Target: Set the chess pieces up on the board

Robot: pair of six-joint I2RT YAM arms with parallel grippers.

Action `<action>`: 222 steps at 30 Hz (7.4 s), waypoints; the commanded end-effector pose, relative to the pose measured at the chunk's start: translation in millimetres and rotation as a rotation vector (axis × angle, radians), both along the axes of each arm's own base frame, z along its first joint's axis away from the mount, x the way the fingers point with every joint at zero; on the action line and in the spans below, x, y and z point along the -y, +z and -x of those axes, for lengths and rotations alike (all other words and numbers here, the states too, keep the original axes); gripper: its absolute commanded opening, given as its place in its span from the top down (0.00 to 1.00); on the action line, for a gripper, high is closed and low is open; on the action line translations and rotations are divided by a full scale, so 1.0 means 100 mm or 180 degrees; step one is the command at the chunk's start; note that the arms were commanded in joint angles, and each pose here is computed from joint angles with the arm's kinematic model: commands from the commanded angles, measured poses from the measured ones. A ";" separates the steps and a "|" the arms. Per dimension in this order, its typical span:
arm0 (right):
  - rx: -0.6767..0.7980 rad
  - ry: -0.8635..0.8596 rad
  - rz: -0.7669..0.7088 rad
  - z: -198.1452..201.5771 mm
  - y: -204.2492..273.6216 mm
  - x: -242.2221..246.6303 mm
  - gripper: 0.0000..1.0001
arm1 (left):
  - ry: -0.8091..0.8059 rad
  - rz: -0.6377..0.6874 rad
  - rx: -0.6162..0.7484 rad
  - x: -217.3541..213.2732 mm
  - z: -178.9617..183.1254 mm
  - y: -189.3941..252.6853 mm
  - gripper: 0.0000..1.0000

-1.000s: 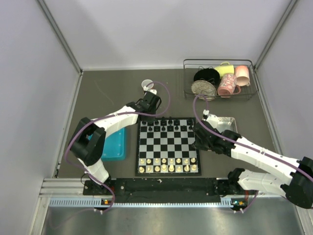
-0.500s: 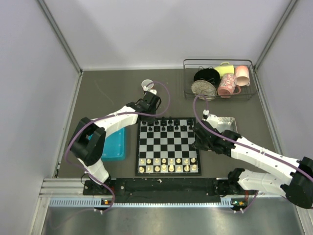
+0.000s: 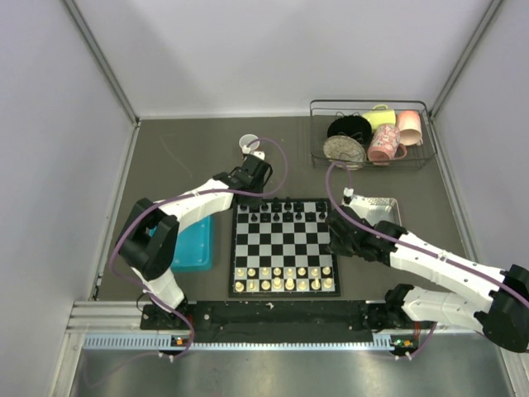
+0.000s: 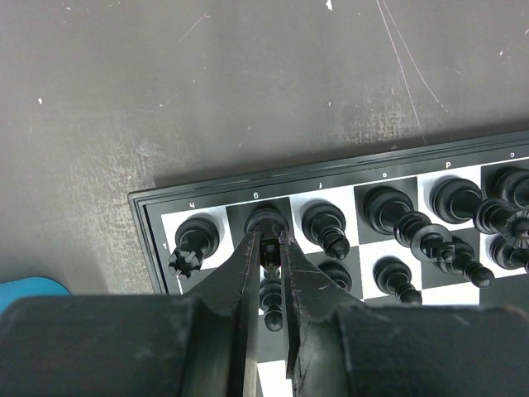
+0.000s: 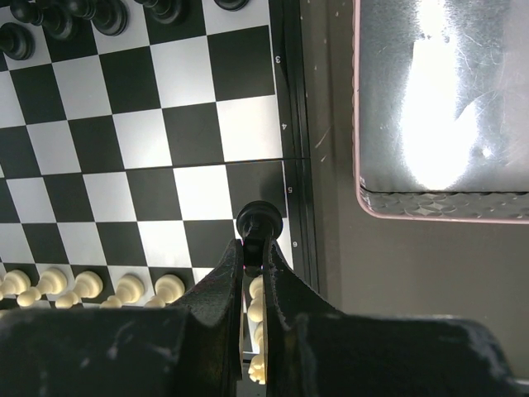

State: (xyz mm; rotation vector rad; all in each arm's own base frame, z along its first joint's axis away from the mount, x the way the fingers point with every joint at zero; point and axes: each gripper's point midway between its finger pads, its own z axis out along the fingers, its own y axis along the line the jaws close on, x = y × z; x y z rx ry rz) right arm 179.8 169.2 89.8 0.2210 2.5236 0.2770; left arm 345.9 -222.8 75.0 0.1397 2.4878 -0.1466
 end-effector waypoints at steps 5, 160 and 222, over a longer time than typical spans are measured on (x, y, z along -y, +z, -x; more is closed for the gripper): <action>0.0104 -0.0044 -0.0062 -0.05 0.07 -0.01 1.00 | 0.0037 -0.0050 0.0011 -0.04 -0.04 -0.07 0.88; 0.0768 0.0678 0.0424 -1.77 1.19 -0.26 0.66 | -0.0001 0.1047 0.1152 -0.54 0.82 1.48 0.27; -0.0518 -0.2130 -0.0251 -1.17 -0.52 1.70 0.58 | -0.0135 0.1140 0.1081 -0.47 0.89 1.32 0.27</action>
